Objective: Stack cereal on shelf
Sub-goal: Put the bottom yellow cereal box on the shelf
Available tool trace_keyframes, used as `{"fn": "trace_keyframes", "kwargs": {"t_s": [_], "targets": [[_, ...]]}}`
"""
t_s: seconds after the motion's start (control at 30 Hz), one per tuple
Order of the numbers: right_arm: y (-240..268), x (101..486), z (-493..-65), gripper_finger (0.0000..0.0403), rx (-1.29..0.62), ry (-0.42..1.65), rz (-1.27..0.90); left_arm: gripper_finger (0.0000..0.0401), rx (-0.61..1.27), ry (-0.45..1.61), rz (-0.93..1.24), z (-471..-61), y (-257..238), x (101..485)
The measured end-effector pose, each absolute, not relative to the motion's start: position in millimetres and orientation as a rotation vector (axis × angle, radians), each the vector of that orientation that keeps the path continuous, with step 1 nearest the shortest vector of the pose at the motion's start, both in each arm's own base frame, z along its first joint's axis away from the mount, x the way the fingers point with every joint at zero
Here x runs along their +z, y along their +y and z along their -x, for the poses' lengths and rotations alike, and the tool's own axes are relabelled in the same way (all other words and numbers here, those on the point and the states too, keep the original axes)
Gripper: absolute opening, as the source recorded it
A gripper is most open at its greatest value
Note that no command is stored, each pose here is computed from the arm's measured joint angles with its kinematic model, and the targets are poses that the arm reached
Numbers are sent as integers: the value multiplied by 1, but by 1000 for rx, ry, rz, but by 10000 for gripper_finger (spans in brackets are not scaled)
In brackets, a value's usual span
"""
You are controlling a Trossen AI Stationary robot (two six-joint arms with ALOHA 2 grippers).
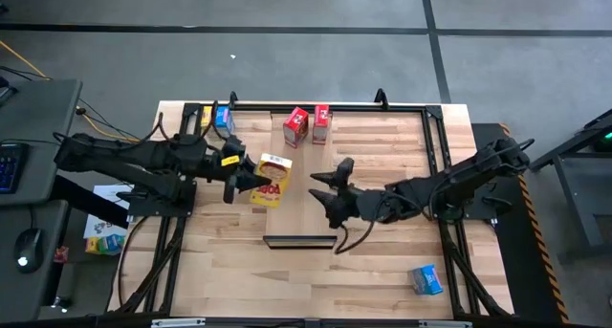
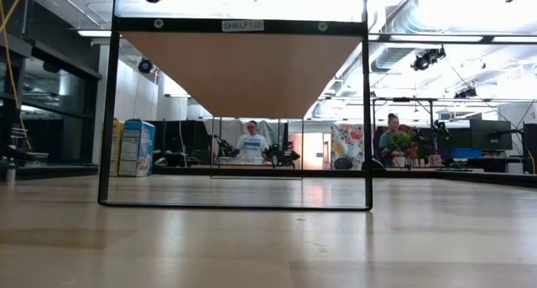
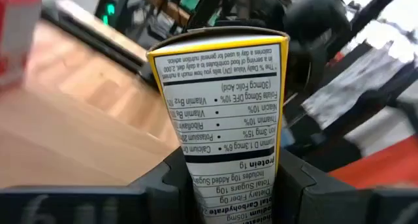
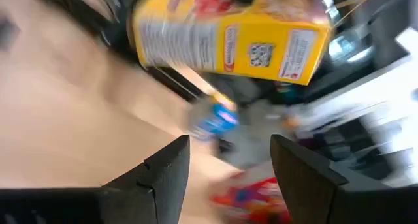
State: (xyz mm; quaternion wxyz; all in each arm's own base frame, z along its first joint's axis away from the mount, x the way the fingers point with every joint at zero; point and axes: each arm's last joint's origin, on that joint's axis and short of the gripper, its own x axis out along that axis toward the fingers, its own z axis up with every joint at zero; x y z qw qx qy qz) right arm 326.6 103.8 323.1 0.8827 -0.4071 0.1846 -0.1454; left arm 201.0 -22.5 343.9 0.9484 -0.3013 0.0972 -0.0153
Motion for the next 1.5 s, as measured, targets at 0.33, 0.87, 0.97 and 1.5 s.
{"fn": "trace_keyframes", "kwargs": {"t_s": [0.33,0.87,0.97,1.5], "targets": [[132,289,-357,205,-391,527,1449,118,-20,203,780,-210,-12,360],[142,327,-365,205,-353,408,1500,119,-17,299,825,-208,-21,352],[137,325,-367,205,-343,443,1554,120,-20,295,827,-208,-24,352],[130,337,-372,205,-395,447,1800,120,-63,224,929,-208,-27,361]]}}
